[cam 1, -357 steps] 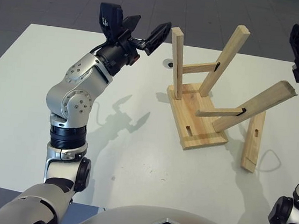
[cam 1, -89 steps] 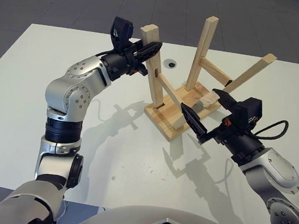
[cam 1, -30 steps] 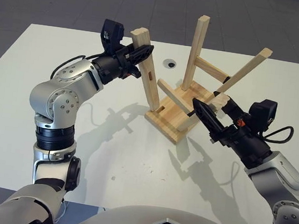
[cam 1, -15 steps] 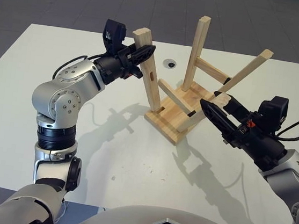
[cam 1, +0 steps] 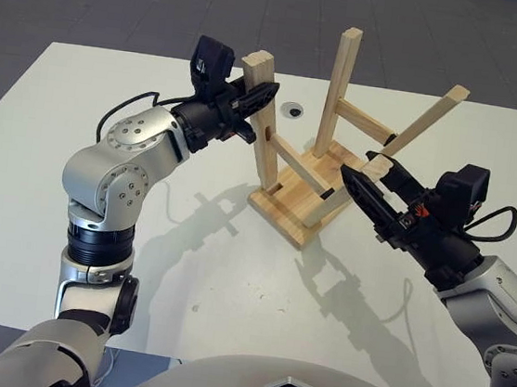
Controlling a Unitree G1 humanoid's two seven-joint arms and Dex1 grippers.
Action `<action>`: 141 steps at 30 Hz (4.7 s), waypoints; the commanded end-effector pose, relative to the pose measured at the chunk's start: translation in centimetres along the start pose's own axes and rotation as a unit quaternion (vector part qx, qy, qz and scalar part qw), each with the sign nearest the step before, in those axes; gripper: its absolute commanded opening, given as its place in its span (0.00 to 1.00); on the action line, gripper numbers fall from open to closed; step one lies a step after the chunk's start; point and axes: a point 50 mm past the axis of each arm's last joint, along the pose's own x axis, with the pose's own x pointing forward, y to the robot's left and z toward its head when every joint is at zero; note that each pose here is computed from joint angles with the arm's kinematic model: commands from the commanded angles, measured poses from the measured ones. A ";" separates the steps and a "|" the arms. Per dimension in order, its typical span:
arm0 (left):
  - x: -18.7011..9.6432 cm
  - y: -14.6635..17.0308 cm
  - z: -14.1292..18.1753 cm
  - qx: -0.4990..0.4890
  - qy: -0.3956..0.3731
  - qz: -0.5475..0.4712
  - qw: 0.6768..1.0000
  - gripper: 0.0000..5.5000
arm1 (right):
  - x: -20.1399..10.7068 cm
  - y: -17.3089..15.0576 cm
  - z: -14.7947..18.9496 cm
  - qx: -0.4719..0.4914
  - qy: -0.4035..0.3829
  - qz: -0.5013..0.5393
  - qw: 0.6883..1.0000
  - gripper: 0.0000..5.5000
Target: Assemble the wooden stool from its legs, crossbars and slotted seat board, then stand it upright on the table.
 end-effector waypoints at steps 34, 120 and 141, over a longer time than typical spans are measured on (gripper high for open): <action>0.2 0.6 -0.8 0.035 0.010 0.016 0.999 0.19 | -0.2 0.6 -2.2 0.009 0.051 0.012 0.999 0.42; -0.2 0.4 -1.3 -0.033 0.011 0.009 0.999 0.19 | -0.3 0.8 -2.7 0.005 0.055 0.007 0.998 0.41; -0.1 -0.1 -2.6 0.038 0.054 -0.005 0.998 0.19 | -0.1 1.0 -2.8 0.006 0.056 0.009 0.998 0.41</action>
